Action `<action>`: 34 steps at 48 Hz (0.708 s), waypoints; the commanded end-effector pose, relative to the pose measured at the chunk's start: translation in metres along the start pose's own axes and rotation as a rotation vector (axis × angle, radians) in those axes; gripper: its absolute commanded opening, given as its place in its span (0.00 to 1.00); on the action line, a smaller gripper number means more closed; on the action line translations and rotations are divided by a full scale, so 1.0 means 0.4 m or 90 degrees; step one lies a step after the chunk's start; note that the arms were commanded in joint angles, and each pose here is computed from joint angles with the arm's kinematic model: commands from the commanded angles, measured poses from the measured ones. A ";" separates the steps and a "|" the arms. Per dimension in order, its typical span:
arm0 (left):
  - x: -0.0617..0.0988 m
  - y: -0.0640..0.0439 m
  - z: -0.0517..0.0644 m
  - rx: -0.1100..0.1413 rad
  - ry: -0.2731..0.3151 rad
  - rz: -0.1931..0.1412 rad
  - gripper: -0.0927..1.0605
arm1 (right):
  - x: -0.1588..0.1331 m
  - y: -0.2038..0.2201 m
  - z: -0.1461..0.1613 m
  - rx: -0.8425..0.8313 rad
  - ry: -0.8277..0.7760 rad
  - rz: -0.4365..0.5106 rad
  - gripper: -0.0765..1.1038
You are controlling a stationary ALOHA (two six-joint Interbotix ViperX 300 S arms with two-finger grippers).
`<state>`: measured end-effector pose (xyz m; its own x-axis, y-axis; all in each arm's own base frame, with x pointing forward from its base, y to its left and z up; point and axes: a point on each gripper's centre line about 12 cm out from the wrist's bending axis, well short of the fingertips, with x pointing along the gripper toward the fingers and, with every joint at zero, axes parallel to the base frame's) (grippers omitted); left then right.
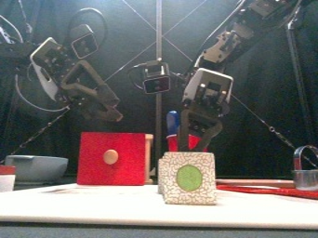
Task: Place sushi on board then cut the sushi with the knife then place the pieces on the plate
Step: Place the 4 sushi pieces on the plate
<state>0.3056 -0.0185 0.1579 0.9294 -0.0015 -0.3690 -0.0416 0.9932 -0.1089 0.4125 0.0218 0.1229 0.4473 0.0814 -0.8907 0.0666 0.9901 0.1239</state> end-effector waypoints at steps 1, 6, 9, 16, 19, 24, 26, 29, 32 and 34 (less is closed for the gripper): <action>-0.002 -0.001 0.019 -0.007 -0.019 0.001 0.84 | -0.030 0.001 0.035 0.004 -0.033 0.003 0.58; -0.002 0.000 0.015 -0.010 -0.016 0.003 0.84 | -0.045 0.002 0.039 0.006 -0.040 0.004 0.53; -0.003 0.000 0.016 -0.011 -0.017 0.003 0.84 | -0.063 0.004 0.042 0.007 -0.046 0.005 0.52; -0.003 -0.001 0.013 -0.010 -0.014 0.003 0.84 | -0.134 0.002 0.021 0.019 -0.036 0.009 0.52; -0.003 0.000 0.011 -0.012 -0.013 0.004 0.84 | -0.171 -0.009 -0.005 0.037 -0.027 0.007 0.52; -0.004 0.000 0.009 -0.016 -0.012 0.005 0.84 | -0.227 -0.035 -0.052 0.077 -0.019 -0.002 0.52; -0.004 0.000 0.008 -0.017 -0.011 0.006 0.84 | -0.247 -0.052 -0.074 0.100 -0.017 -0.009 0.52; -0.003 0.001 0.007 -0.017 -0.010 0.007 0.84 | -0.272 -0.084 -0.114 0.138 -0.011 -0.027 0.52; -0.002 0.000 0.008 -0.016 -0.010 0.006 0.84 | -0.293 -0.118 -0.153 0.174 -0.015 -0.050 0.52; 0.000 0.001 0.006 -0.017 -0.008 0.007 0.84 | -0.309 -0.149 -0.182 0.209 -0.025 -0.071 0.52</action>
<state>0.3020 -0.0174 0.1540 0.9241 0.0109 -0.3821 -0.0638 0.9900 -0.1262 0.3125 -0.0195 0.1819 0.4156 0.0234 -0.9092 0.3161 0.9336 0.1685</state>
